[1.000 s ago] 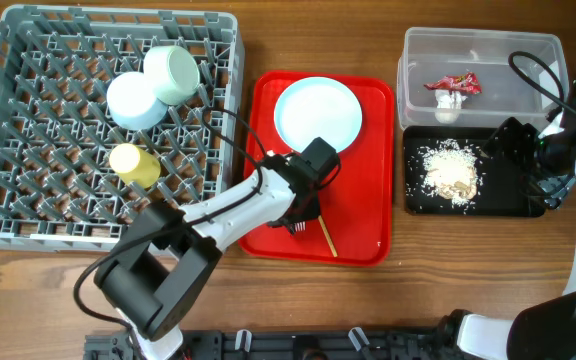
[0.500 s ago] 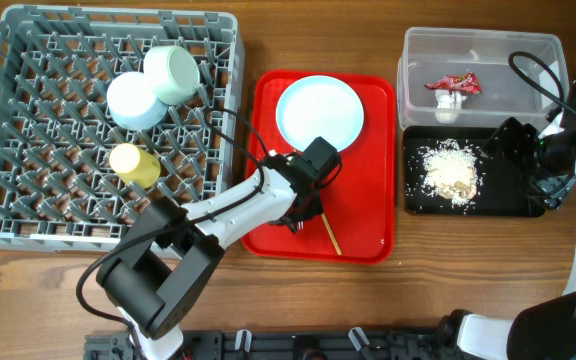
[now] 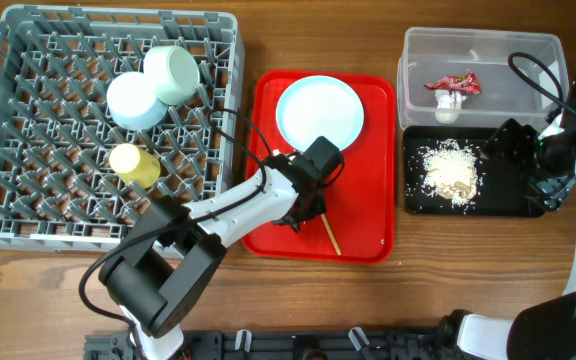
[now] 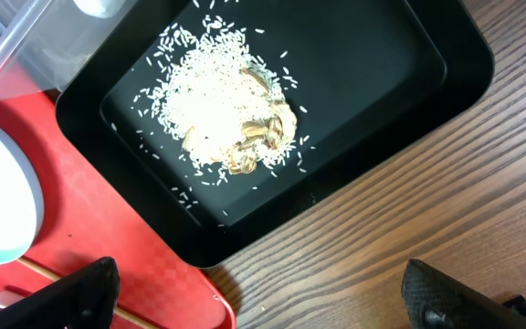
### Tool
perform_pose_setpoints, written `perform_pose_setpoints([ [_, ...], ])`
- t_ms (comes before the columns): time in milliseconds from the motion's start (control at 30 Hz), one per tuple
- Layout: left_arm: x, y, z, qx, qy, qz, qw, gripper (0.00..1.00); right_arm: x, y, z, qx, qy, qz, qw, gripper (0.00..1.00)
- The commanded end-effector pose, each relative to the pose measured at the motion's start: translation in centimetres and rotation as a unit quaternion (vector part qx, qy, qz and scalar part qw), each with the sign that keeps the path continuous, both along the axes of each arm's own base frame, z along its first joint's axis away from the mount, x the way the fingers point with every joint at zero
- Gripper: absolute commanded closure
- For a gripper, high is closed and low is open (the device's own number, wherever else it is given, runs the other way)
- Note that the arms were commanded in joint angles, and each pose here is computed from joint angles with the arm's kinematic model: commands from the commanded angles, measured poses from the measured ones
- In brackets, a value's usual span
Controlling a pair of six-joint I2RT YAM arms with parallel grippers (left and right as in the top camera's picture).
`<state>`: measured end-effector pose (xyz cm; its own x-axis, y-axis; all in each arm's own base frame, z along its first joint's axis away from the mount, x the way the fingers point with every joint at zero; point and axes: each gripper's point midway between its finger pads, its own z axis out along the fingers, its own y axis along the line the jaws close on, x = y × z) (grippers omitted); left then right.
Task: Sort waste into correct bins and load items into the dishwasher rack
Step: 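Carry the fork into the dish rack and release it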
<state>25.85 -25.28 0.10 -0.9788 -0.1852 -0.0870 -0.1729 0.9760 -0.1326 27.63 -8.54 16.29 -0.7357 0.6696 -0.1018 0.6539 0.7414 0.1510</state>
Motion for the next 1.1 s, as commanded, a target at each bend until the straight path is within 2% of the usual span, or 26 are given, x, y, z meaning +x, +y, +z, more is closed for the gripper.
perform_pose_setpoints([
  [0, -1.0, 0.6, -1.5, 0.016, 0.022, -0.002, 1.000, 0.89, 0.3, -0.1, 1.1, -0.004, -0.019, 0.004, 1.000, 0.00],
  [100, -1.0, 0.6, -1.5, 0.015, 0.022, -0.002, 1.000, 0.96, 0.3, 0.0, 1.1, -0.004, -0.019, 0.005, 1.000, 0.00],
  [233, -0.1, 0.6, 0.3, 0.012, -0.005, -0.012, 1.000, 0.96, 0.3, 0.0, 1.1, -0.004, -0.018, 0.005, 1.000, 0.00],
  [433, 3.0, 1.6, 7.2, -0.002, -0.091, -0.089, 0.992, 0.96, 0.2, 0.0, 1.1, -0.003, -0.017, 0.005, 1.000, 0.00],
  [600, 5.3, 5.5, 12.3, 0.008, -0.154, -0.163, 0.974, 0.96, 0.2, 0.0, 1.1, -0.003, -0.017, 0.005, 1.000, 0.00],
  [700, 6.9, 8.6, 14.1, 0.025, -0.184, -0.180, 0.966, 0.96, 0.2, 0.0, 1.1, -0.003, -0.017, 0.005, 1.000, 0.00],
  [867, 10.1, 14.3, 14.1, 0.065, -0.200, -0.186, 0.960, 0.96, 0.2, 0.0, 1.1, -0.003, -0.017, 0.005, 1.000, 0.00],
  [1067, 12.2, 16.9, 12.3, 0.073, -0.191, -0.148, 0.968, 0.96, 0.2, 0.0, 1.1, -0.003, -0.017, 0.005, 1.000, 0.00],
])
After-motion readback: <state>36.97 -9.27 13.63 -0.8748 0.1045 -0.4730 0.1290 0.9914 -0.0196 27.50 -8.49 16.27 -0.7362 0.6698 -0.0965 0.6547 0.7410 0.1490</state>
